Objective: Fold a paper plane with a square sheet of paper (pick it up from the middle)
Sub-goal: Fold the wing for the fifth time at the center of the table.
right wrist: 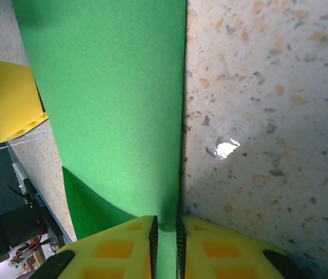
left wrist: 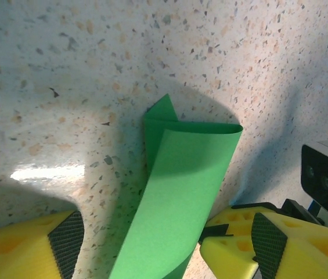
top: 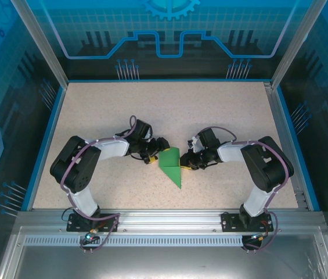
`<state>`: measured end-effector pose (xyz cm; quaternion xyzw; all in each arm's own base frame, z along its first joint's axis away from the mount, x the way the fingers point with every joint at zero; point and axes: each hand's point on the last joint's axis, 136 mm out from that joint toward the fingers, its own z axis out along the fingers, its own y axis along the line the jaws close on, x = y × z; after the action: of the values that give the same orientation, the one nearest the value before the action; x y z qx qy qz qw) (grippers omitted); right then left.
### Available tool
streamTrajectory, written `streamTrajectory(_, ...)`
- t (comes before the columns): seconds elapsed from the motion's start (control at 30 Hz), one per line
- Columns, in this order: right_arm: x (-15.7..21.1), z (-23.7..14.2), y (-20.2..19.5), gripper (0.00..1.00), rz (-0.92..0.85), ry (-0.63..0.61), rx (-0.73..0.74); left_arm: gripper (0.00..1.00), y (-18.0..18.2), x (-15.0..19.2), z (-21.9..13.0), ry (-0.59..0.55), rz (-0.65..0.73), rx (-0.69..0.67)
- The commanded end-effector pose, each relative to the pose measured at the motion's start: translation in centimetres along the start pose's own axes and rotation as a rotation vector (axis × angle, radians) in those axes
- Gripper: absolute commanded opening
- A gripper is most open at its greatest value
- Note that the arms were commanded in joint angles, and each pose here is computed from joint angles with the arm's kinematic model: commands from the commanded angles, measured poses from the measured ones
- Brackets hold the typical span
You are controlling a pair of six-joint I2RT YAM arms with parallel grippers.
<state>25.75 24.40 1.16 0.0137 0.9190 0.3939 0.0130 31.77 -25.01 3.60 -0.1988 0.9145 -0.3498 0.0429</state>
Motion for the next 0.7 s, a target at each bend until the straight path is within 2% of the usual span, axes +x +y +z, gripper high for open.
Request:
streamTrajectory(0.0, 1.3, 0.8, -6.8, 0.19, 0.113, 0.006, 0.218, 0.79, 0.0, 0.4, -0.6, 0.024, 0.003, -0.016)
streamTrajectory(0.3, 1.6, 1.0, -7.4, 0.19, 0.126, 0.01, 0.224, 0.75, -1.2, 1.3, 0.6, 0.105, -0.009, 0.089)
streamTrajectory(0.5, 1.7, 1.2, -7.6, 0.19, 0.13, 0.011, 0.222, 0.75, -1.2, 1.3, 1.0, 0.111, -0.027, 0.095)
streamTrajectory(0.67, 1.7, 1.3, -7.8, 0.19, 0.139, 0.01, 0.217, 0.69, -1.6, 1.3, 0.7, 0.106, -0.028, 0.115)
